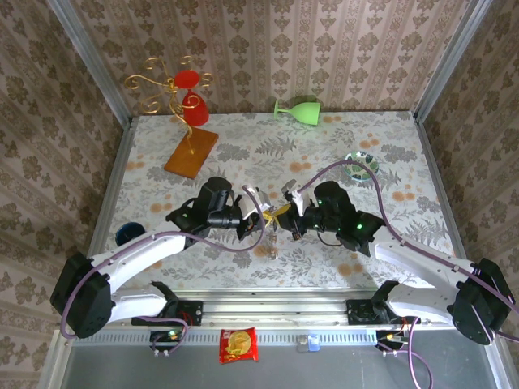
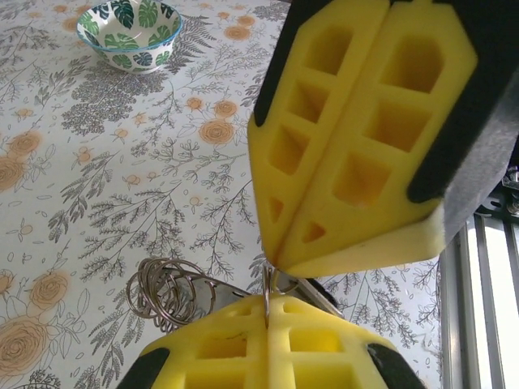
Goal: Put the keys on the keyring
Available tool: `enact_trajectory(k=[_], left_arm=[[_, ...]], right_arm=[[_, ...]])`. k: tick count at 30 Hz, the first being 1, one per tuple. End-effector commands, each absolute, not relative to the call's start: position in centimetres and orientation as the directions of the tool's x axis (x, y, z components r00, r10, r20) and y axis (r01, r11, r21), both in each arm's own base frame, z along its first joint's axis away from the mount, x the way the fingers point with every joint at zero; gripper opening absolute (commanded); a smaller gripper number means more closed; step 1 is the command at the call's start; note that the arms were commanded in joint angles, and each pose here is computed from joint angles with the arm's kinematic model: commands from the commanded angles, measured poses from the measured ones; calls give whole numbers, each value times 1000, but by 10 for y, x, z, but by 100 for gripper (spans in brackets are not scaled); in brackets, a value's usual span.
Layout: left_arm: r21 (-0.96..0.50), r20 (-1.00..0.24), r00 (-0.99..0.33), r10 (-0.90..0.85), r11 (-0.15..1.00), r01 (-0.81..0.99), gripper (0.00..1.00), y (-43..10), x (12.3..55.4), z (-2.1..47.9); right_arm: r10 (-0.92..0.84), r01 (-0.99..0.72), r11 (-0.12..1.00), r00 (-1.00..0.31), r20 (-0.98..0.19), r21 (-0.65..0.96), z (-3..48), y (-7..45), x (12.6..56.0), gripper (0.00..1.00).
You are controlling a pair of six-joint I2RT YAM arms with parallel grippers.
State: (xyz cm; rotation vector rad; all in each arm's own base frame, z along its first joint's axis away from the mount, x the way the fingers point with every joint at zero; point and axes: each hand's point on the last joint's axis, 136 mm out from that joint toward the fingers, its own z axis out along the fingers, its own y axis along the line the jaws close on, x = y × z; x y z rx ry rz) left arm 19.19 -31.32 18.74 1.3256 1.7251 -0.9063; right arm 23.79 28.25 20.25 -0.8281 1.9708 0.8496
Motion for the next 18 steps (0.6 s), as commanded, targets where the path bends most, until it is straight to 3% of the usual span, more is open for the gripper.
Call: enact_trajectory(k=[1,18], left_arm=[[-77,-909,-140,393,171,982,0,-320,188,208],[-31,-917,-99,387,178,983,0,-317,188,209]], right_arm=[[-226,-767,611,-404,-886,194,217,280,253,0],[-216,-687,706,-440,-872,172,212,267,267,0]])
